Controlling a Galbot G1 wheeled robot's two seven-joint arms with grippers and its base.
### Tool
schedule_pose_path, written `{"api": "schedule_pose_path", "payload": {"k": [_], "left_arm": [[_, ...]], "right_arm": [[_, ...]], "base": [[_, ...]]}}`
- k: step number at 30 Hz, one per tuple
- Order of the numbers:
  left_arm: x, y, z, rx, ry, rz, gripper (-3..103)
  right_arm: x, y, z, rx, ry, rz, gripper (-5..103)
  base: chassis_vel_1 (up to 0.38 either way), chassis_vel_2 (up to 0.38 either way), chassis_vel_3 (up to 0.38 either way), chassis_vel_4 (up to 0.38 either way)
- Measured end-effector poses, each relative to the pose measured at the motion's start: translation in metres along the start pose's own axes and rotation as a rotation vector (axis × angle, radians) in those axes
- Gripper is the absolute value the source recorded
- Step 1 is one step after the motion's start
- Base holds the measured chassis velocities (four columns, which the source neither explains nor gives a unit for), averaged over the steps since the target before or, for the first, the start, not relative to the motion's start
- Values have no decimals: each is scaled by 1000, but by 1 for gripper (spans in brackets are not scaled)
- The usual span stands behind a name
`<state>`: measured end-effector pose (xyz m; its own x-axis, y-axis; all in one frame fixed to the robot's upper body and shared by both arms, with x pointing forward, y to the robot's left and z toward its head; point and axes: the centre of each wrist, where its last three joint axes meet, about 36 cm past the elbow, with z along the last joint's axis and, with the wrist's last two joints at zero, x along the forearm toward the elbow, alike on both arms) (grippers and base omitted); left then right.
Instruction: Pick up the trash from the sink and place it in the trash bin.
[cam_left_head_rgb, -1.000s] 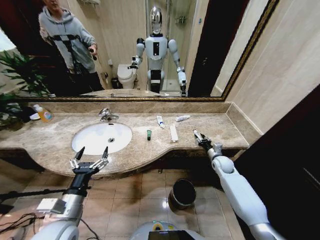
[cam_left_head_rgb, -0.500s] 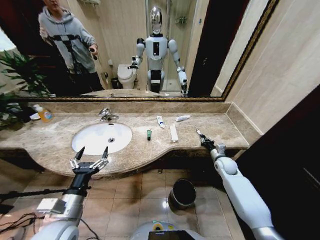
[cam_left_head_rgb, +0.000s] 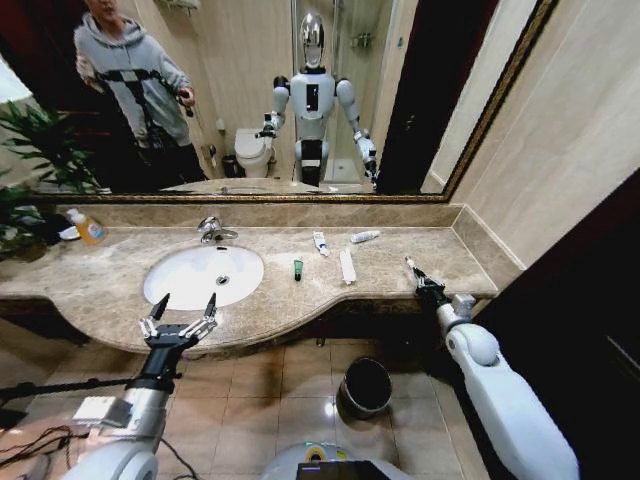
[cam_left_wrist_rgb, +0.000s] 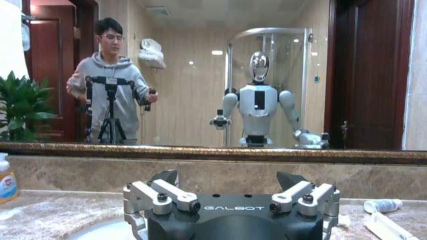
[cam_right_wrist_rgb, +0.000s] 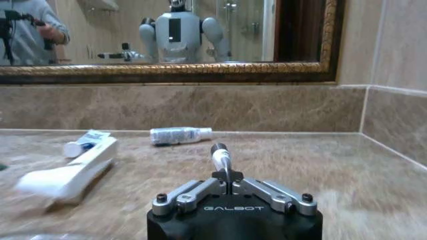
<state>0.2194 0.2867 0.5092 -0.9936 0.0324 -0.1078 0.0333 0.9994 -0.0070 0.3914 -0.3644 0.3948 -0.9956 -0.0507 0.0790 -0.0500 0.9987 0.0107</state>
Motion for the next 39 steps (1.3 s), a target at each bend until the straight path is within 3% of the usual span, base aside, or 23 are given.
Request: {"api": "schedule_pose_path", "payload": {"k": [7, 12, 15, 20, 35, 39], "left_arm": [[0, 0, 0, 0, 0, 0, 100], [0, 0, 0, 0, 0, 0, 100], [0, 0, 0, 0, 0, 0, 100], [0, 0, 0, 0, 0, 0, 100], [0, 0, 0, 0, 0, 0, 100], [0, 0, 0, 0, 0, 0, 100]], "right_arm": [[68, 25, 29, -68, -58, 0, 0], [102, 32, 60, -58, -23, -50, 0], [125, 36, 116, -10, 58, -57, 0], [150, 43, 195, -11, 223, -39, 0], [131, 31, 261, 74, 405, -88, 0], [125, 29, 293, 142, 507, -116, 0]], "base": [[0, 0, 0, 0], [0, 0, 0, 0], [0, 0, 0, 0], [0, 0, 0, 0], [0, 0, 0, 0], [0, 0, 0, 0]]}}
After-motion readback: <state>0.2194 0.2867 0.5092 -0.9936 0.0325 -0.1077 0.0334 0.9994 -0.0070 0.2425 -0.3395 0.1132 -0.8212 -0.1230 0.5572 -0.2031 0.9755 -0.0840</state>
